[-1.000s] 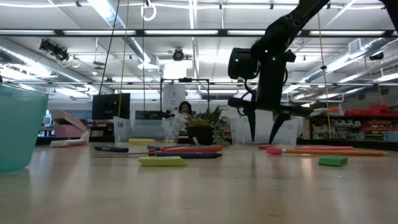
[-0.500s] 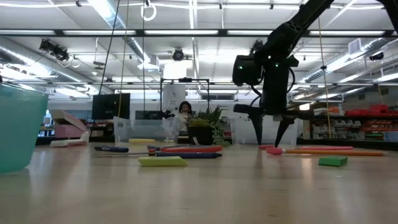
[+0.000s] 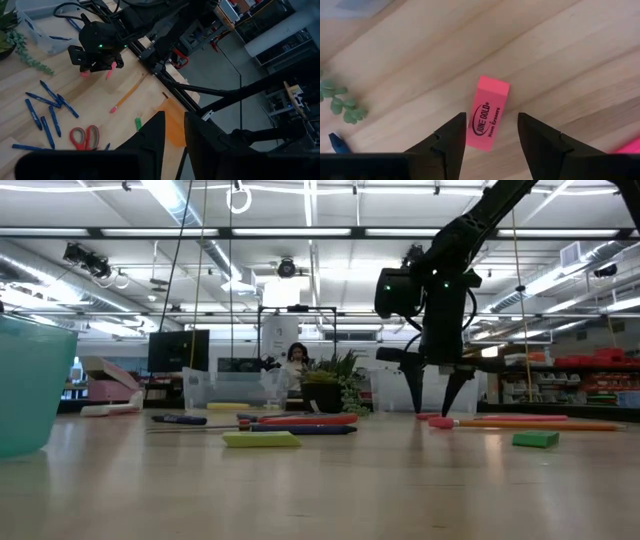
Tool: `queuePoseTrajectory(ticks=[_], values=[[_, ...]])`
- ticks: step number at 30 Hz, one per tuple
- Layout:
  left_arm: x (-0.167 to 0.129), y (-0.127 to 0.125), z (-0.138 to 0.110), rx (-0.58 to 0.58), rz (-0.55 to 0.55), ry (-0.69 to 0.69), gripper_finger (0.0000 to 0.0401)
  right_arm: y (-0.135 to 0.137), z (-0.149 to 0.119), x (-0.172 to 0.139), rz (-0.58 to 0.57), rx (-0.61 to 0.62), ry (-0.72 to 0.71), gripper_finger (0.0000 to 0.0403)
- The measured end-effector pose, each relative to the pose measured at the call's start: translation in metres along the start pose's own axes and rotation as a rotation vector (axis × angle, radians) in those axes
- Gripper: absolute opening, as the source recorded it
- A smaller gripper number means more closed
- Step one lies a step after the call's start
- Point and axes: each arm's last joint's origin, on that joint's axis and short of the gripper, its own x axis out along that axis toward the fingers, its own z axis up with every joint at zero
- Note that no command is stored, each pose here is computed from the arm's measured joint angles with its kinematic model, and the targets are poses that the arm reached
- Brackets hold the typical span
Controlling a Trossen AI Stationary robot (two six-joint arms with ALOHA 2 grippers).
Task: Sort crayons/erasers/pens/pencils in bins
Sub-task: Put the pink eraser into the orange bin
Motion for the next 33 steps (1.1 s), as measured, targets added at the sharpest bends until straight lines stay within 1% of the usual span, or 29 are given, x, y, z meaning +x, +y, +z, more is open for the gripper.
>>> queuePoseTrajectory(ticks=[7,12,16,21,26,33], values=[[0.0,0.0,0.0,0.0,0.0,0.0,0.0084,0.001,0.0,-0.001,0.0,0.004,-0.001,0.0184],[0.0,0.0,0.0,0.0,-0.001,0.0,0.008,0.001,0.002,0.0,-0.005,0.01,-0.013,0.0184],[0.0,0.0,0.0,0.001,-0.001,0.0,0.0079,0.0,0.004,-0.001,-0.022,0.01,-0.011,0.0177],[0.0,0.0,0.0,0.001,0.0,0.0,0.0084,-0.003,0.005,-0.001,-0.053,-0.032,-0.024,0.0153],[0.0,0.0,0.0,0.002,-0.001,0.0,0.0081,-0.005,0.005,-0.002,-0.086,-0.129,-0.009,0.0131],[0.0,0.0,0.0,0.004,-0.013,0.015,0.008,-0.011,0.002,-0.003,-0.139,-0.194,0.041,0.0124]])
